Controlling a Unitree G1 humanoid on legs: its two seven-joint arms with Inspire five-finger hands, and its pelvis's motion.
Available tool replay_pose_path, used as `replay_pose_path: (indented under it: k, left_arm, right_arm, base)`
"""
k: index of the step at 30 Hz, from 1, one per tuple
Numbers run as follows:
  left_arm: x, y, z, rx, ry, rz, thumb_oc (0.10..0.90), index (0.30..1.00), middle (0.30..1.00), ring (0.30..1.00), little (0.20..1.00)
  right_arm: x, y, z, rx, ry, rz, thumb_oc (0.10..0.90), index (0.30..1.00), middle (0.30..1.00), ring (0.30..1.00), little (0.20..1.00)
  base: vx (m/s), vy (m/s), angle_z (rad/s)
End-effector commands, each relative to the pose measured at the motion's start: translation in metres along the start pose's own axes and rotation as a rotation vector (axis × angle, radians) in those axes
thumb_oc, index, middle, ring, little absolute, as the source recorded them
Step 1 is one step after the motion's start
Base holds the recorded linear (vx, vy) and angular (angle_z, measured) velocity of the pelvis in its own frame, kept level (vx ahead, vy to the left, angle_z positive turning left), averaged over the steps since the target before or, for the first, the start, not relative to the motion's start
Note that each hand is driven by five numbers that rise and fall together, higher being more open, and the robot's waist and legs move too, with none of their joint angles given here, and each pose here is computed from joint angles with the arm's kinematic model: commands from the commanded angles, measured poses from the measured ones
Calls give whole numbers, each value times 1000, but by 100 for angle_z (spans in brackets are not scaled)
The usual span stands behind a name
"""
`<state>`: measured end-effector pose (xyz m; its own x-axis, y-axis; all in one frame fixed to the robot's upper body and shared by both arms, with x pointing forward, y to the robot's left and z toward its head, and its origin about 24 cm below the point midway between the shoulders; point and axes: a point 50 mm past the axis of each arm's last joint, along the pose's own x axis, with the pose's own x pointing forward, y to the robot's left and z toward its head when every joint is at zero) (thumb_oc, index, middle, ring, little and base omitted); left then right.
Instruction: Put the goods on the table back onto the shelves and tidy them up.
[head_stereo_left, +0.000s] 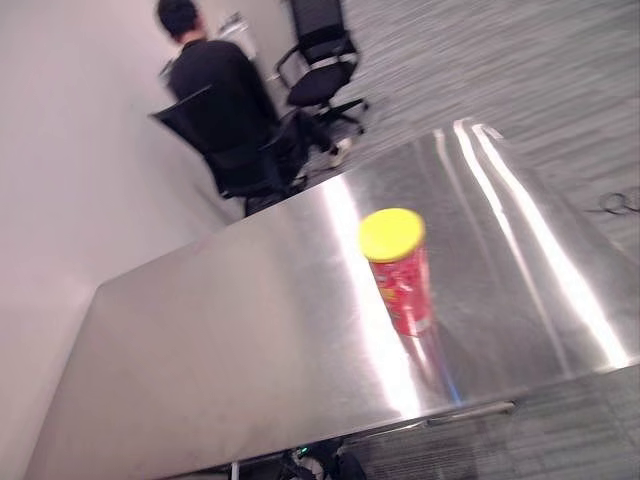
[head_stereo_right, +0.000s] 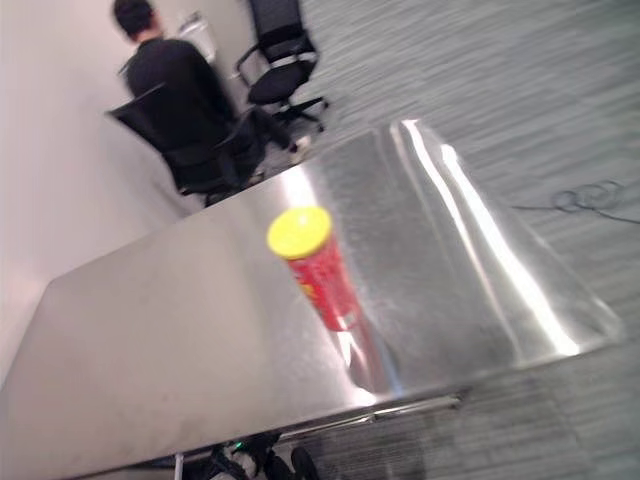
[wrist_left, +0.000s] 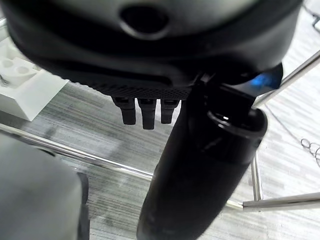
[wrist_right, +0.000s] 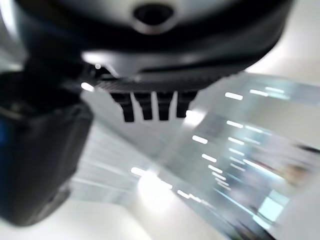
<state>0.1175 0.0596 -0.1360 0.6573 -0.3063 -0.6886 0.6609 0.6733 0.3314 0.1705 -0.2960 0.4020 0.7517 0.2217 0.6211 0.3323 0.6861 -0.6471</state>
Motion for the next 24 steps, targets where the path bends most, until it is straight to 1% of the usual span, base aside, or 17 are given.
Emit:
replay_pose_path:
  k: [1,3,6,7,8,18,24]
  left_arm:
    - [15,-36,97,-92,-252,-80,800,900,900,900,900]
    - [15,-34,94,-110,-241,-81,800,900,900,900,900]
    - [15,-33,89,-119,-224,-84,800,900,900,900,900]
    - [15,-31,82,-123,-202,-81,800,900,900,900,900]
    - [16,-31,81,-124,-202,-80,800,900,900,900,900]
    - [17,-24,77,-93,-213,-97,800,900,900,900,900]
    - [19,-26,83,-88,-227,-110,800,900,900,900,900]
  right_arm:
    - [-10,-5,31,112,-125,32,800,900,900,900,900]
    - [-10,5,25,173,-82,103,800,900,900,900,900]
    - [-10,14,21,191,-52,153,800,900,900,900,900]
    - [-11,22,19,202,-29,210,800,900,900,900,900]
    - [-11,22,19,203,-29,211,800,900,900,900,900]
    - [-15,57,16,153,3,436,800,900,900,900,900]
    - [-11,65,20,71,-51,478,800,900,900,900,900]
  base:
    - [-55,-40,-19]
    - [-46,-39,-16]
    - [-20,-25,-16]
    - [36,-21,-11]
    - [0,0,0]
    - [8,-14,-1]
    - [3,-12,6]
